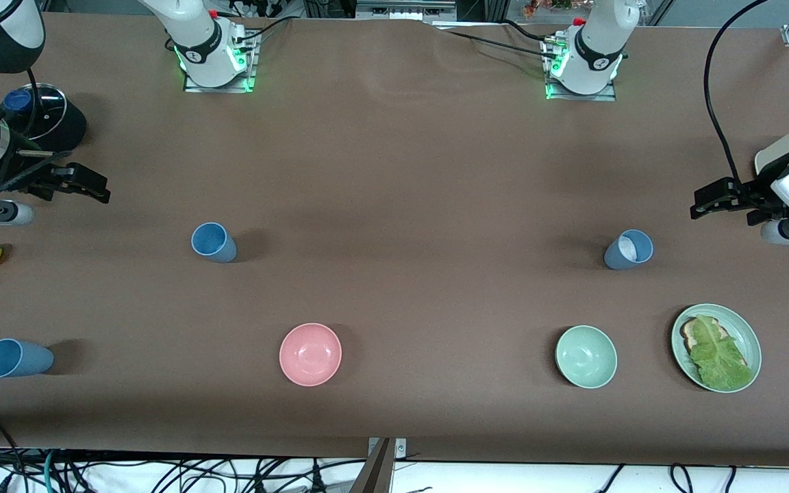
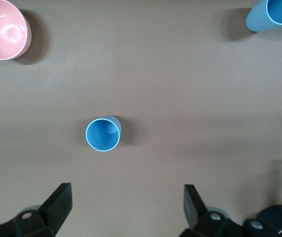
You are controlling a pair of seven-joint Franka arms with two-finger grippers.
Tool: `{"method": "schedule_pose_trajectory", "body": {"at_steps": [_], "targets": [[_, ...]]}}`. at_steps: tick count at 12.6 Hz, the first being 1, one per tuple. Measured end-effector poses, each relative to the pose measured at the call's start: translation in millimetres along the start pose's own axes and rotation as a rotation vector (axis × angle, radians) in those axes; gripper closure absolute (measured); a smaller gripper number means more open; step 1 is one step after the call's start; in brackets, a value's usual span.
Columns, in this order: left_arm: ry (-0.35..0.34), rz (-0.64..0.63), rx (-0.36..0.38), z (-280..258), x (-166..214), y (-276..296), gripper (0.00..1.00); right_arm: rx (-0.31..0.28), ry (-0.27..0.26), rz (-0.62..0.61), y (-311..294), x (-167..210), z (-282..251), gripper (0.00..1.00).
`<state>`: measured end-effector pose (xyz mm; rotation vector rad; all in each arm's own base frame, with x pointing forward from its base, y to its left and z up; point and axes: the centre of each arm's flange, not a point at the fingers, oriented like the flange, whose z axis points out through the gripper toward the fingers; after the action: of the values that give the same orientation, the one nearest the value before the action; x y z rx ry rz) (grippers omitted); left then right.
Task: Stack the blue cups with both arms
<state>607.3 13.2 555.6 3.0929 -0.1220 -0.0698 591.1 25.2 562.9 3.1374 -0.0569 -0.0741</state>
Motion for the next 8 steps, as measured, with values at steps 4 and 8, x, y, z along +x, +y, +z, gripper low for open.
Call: {"method": "schedule_pose_trajectory", "body": {"at_steps": [4, 8], "targets": [[0.016, 0.0, 0.002, 1.1, 2.3, -0.1, 0.0, -0.012, 0.004, -0.001, 1.2, 0.4, -0.2, 0.0], [0.016, 0.0, 0.002, 2.7, 2.4, -0.1, 0.0, -0.012, 0.005, -0.001, 1.3, 0.6, -0.4, 0.0]]}}
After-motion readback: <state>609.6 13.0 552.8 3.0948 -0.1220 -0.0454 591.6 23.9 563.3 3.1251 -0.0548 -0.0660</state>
